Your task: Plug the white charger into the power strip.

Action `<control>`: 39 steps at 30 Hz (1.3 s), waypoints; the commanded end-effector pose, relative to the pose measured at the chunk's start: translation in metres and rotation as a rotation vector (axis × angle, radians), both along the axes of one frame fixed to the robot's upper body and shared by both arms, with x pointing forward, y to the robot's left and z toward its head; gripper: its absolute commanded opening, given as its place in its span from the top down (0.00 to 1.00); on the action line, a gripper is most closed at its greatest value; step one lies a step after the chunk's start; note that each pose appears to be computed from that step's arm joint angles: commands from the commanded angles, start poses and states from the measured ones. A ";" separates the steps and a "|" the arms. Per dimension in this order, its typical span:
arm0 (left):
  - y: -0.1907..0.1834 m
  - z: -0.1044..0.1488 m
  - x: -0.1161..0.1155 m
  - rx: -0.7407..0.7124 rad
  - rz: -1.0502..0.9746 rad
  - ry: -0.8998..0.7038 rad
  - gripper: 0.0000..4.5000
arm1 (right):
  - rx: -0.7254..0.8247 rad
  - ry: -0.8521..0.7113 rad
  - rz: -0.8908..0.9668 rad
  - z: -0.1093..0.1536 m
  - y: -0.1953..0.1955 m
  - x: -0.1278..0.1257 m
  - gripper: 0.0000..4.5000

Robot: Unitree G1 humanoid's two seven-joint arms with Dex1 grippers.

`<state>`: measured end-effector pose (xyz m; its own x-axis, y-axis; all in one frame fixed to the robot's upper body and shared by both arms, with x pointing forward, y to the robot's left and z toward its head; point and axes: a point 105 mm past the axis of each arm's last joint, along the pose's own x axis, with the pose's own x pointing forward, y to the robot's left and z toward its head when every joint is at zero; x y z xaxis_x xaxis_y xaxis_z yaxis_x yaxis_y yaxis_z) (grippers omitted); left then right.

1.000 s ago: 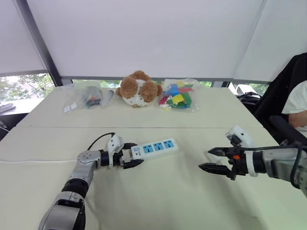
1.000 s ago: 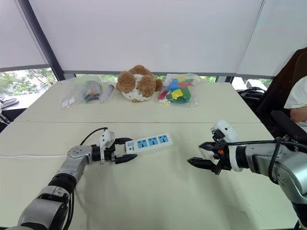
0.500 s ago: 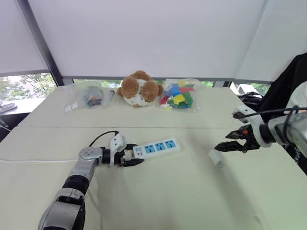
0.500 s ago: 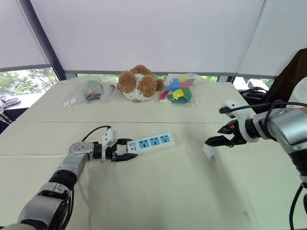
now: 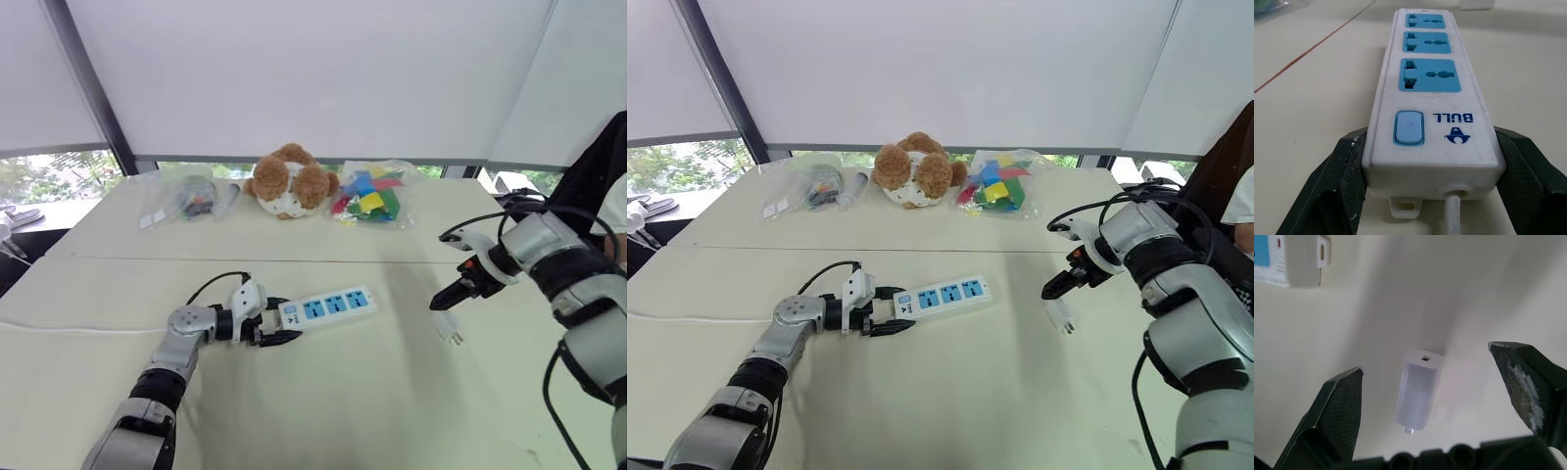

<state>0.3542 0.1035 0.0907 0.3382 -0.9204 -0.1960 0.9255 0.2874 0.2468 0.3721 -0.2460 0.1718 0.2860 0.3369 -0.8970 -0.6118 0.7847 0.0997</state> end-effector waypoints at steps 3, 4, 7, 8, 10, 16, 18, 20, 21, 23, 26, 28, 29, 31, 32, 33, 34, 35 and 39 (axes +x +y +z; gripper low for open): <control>-0.018 -0.026 -0.014 0.050 -0.046 0.058 0.33 | -0.020 0.047 0.001 0.004 0.001 0.002 0.00; -0.019 -0.027 -0.014 0.049 -0.044 0.057 0.33 | -0.022 0.059 0.003 0.003 0.002 0.002 0.00; -0.021 -0.028 -0.015 0.045 -0.041 0.056 0.33 | -0.050 0.093 0.009 -0.004 0.000 0.000 0.00; -0.021 -0.028 -0.016 0.044 -0.040 0.056 0.33 | -0.059 0.102 0.011 -0.006 -0.001 -0.001 0.00; -0.022 -0.031 -0.017 0.043 -0.036 0.059 0.33 | -0.061 0.132 0.005 -0.013 0.000 -0.003 0.00; -0.023 -0.033 -0.019 0.068 -0.051 0.056 0.33 | -0.078 0.185 0.024 -0.032 0.005 -0.005 0.41; -0.023 -0.033 -0.018 0.078 -0.052 0.052 0.33 | -0.071 0.189 0.022 -0.034 0.007 -0.005 0.63; -0.022 -0.031 -0.016 0.094 -0.060 0.047 0.33 | -0.063 0.180 0.019 -0.033 0.008 -0.004 0.84; -0.021 -0.031 -0.015 0.106 -0.070 0.048 0.33 | -0.063 0.173 0.021 -0.033 0.009 -0.003 0.83; -0.019 -0.032 -0.016 0.135 -0.101 0.057 0.33 | -0.054 0.160 0.026 -0.029 0.010 -0.002 0.83; -0.016 -0.035 -0.021 0.201 -0.187 0.090 0.33 | 0.003 0.106 0.078 -0.013 0.015 0.002 0.83; -0.014 -0.035 -0.021 0.227 -0.229 0.115 0.33 | 0.064 0.027 0.174 0.001 0.022 0.006 0.83; -0.014 -0.034 -0.021 0.237 -0.253 0.129 0.33 | 0.100 -0.023 0.222 0.009 0.023 0.007 0.83; -0.015 -0.032 -0.019 0.258 -0.298 0.156 0.33 | 0.235 -0.211 0.411 0.027 0.034 0.004 0.83; -0.014 -0.031 -0.019 0.264 -0.309 0.162 0.33 | 0.282 -0.273 0.462 0.034 0.038 0.002 0.83; -0.015 -0.030 -0.018 0.269 -0.323 0.169 0.33 | 0.348 -0.343 0.513 0.040 0.042 -0.004 0.83; -0.016 -0.029 -0.017 0.280 -0.335 0.176 0.33 | 0.430 -0.391 0.554 0.043 0.047 -0.013 0.83; -0.015 -0.028 -0.016 0.287 -0.344 0.181 0.33 | 0.482 -0.419 0.584 0.045 0.051 -0.021 0.83; -0.024 -0.018 -0.013 0.286 -0.407 0.182 0.33 | 0.713 -0.626 0.649 0.033 0.075 -0.042 0.83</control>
